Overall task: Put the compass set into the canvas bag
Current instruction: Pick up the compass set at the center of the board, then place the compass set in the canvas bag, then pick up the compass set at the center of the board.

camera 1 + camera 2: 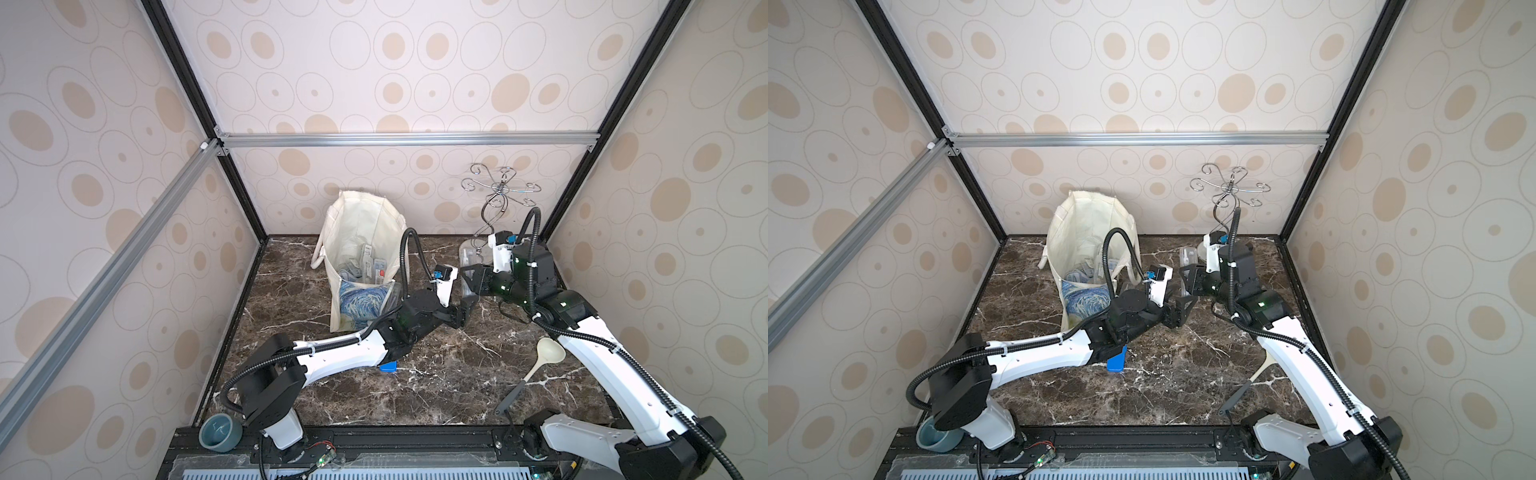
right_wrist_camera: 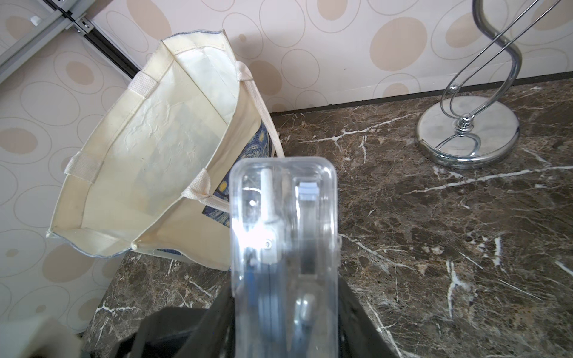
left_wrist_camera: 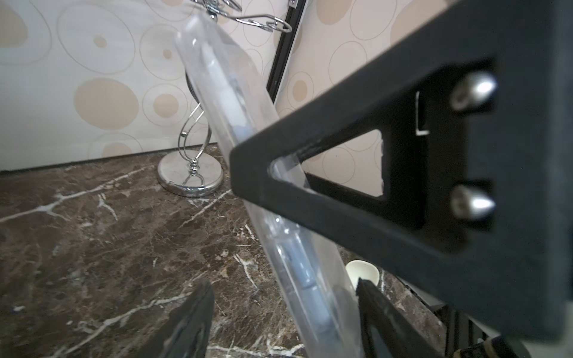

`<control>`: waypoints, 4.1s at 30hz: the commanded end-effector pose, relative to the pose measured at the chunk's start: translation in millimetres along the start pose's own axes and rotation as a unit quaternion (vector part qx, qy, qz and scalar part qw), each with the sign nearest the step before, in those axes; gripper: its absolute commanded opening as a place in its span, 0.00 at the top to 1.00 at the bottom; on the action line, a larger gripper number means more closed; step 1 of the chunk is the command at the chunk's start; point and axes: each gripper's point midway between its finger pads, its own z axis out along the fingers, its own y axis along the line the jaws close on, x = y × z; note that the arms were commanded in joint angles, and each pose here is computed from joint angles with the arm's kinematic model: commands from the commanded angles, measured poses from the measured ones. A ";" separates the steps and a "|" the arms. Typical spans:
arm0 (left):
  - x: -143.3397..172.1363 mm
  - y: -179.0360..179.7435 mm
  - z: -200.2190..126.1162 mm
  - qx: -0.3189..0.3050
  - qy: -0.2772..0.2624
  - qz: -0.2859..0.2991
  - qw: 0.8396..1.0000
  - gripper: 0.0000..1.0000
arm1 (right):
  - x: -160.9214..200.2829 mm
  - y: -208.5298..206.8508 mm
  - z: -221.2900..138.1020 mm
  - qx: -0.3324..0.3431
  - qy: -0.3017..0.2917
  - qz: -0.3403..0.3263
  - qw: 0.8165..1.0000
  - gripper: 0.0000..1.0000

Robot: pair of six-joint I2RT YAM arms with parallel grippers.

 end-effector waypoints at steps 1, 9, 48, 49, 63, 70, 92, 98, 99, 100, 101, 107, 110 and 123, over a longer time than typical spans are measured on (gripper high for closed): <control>-29.2 -5.2 2.5 0.011 -0.046 -0.034 0.998 0.35 | -5.3 8.7 -9.1 -0.023 -0.014 0.006 1.000 0.59; -42.0 -9.2 -0.7 0.058 -0.083 -0.064 0.993 0.47 | -4.5 9.7 -11.1 -0.028 -0.017 0.008 0.999 0.59; -129.5 64.0 -32.2 -0.081 -0.115 -0.017 0.990 0.82 | 11.4 -57.8 -34.6 0.134 -0.068 0.000 0.989 0.00; -138.6 71.0 -37.6 -0.095 -0.121 -0.012 0.988 0.82 | 15.9 -62.2 -32.9 0.143 -0.061 -0.001 0.988 0.00; -162.6 217.9 -80.0 -0.349 -0.025 0.030 0.936 0.79 | 73.2 -87.6 12.7 0.165 0.033 -0.002 0.986 0.00; -104.5 283.9 -69.8 -0.405 0.076 0.010 0.911 0.79 | 89.8 -93.7 19.8 0.167 0.053 0.002 0.984 0.00; -74.1 319.2 -77.3 -0.424 0.112 -0.009 0.899 0.49 | 127.8 -95.8 44.4 0.161 0.138 -0.001 0.977 0.00; -110.3 285.2 -77.0 -0.354 0.059 -0.006 0.933 0.18 | 144.5 -82.0 53.6 0.149 0.164 -0.031 0.975 0.00; -118.9 275.8 -78.7 -0.337 0.044 -0.005 0.941 0.09 | 147.4 -77.8 56.5 0.144 0.170 -0.038 0.974 0.00; -126.2 267.6 -80.7 -0.322 0.030 -0.004 0.946 0.03 | 149.9 -74.1 59.3 0.139 0.176 -0.043 0.974 0.00; -134.7 259.0 -84.5 -0.306 0.013 -0.004 0.952 0.00 | 153.2 -69.5 62.6 0.133 0.184 -0.048 0.973 0.00; -169.0 199.2 -110.3 -0.193 -0.068 -0.012 0.979 0.00 | 171.6 -36.0 89.0 0.106 0.219 -0.091 0.966 0.02; -168.8 177.6 -123.4 -0.149 -0.084 -0.026 0.985 0.00 | 182.2 -14.2 104.0 0.088 0.232 -0.107 0.963 0.03; -130.5 140.2 -170.6 -0.093 -0.102 -0.061 0.989 0.00 | 239.2 55.1 158.5 0.028 0.288 -0.136 0.948 0.03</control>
